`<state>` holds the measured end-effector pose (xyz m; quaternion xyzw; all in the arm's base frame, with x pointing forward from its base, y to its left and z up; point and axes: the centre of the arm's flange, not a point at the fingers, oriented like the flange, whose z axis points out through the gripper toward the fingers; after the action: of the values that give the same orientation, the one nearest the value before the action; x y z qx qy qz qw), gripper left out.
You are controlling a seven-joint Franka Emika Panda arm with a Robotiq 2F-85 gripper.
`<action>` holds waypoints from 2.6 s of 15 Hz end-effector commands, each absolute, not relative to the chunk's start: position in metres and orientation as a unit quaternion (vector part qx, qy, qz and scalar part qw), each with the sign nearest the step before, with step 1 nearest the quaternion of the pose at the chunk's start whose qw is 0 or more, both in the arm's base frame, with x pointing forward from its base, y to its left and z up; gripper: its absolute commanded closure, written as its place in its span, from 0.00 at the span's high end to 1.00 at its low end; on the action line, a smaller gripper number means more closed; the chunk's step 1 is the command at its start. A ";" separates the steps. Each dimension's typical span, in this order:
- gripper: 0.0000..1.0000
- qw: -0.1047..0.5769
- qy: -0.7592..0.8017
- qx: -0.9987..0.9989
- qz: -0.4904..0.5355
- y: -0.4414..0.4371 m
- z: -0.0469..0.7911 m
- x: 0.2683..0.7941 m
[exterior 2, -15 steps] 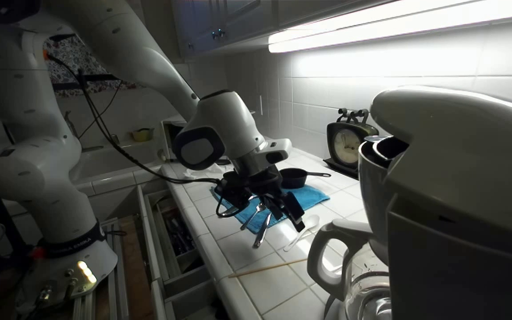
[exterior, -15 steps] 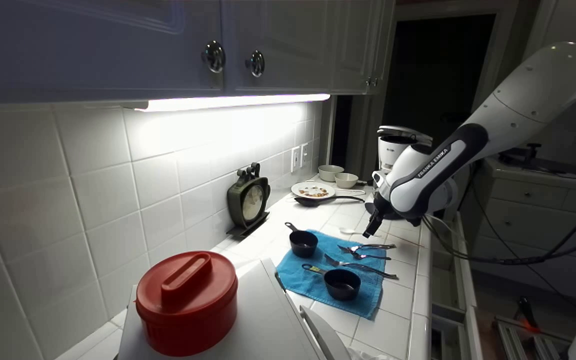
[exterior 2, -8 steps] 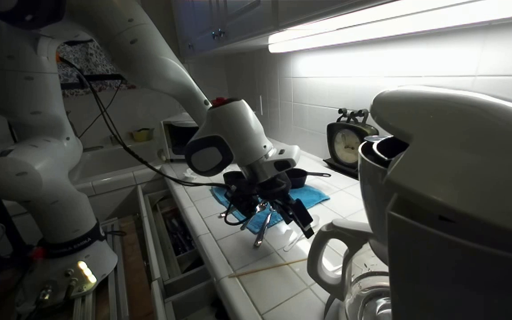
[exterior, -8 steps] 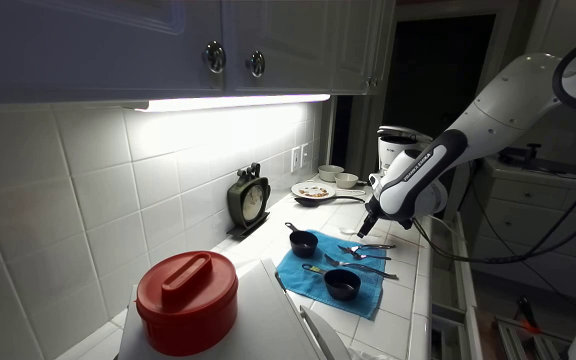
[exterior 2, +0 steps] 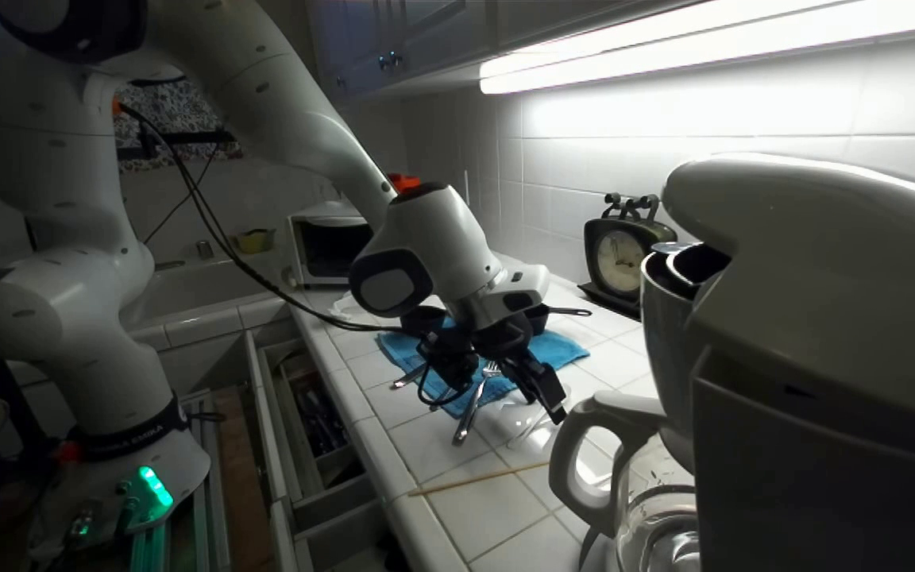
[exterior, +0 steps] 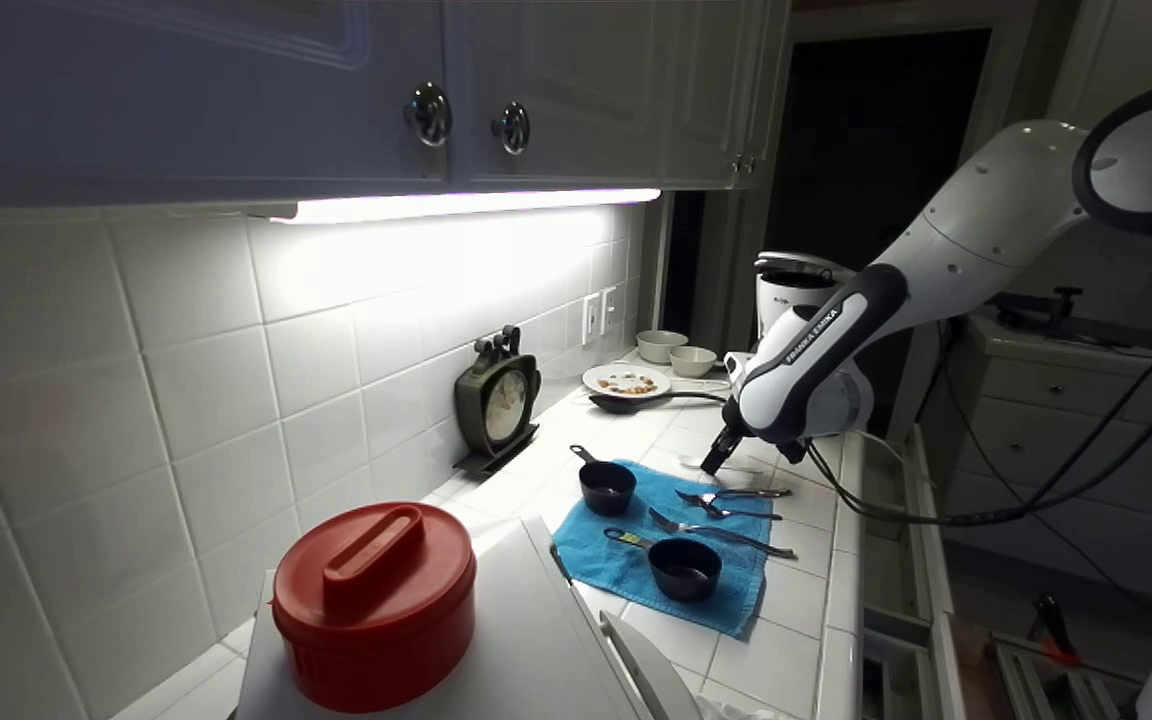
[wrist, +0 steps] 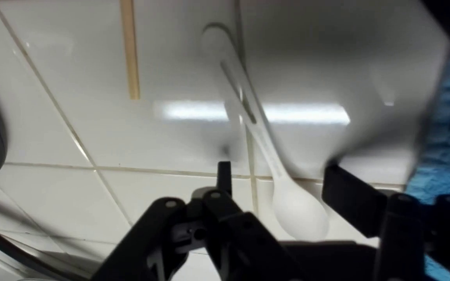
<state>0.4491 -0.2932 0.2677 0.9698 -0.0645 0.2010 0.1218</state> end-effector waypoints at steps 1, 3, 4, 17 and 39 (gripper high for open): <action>0.38 0.117 -0.071 0.968 0.209 -0.304 0.253 0.457; 0.24 0.117 -0.072 0.967 0.213 -0.305 0.254 0.457; 0.16 0.117 -0.074 0.967 0.215 -0.306 0.255 0.456; 0.06 0.104 -0.043 0.967 0.228 -0.258 0.290 0.462; 0.70 0.118 -0.040 0.967 0.224 -0.271 0.272 0.458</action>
<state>0.4522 -0.2638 0.2803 0.9678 -0.0445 0.2219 0.1097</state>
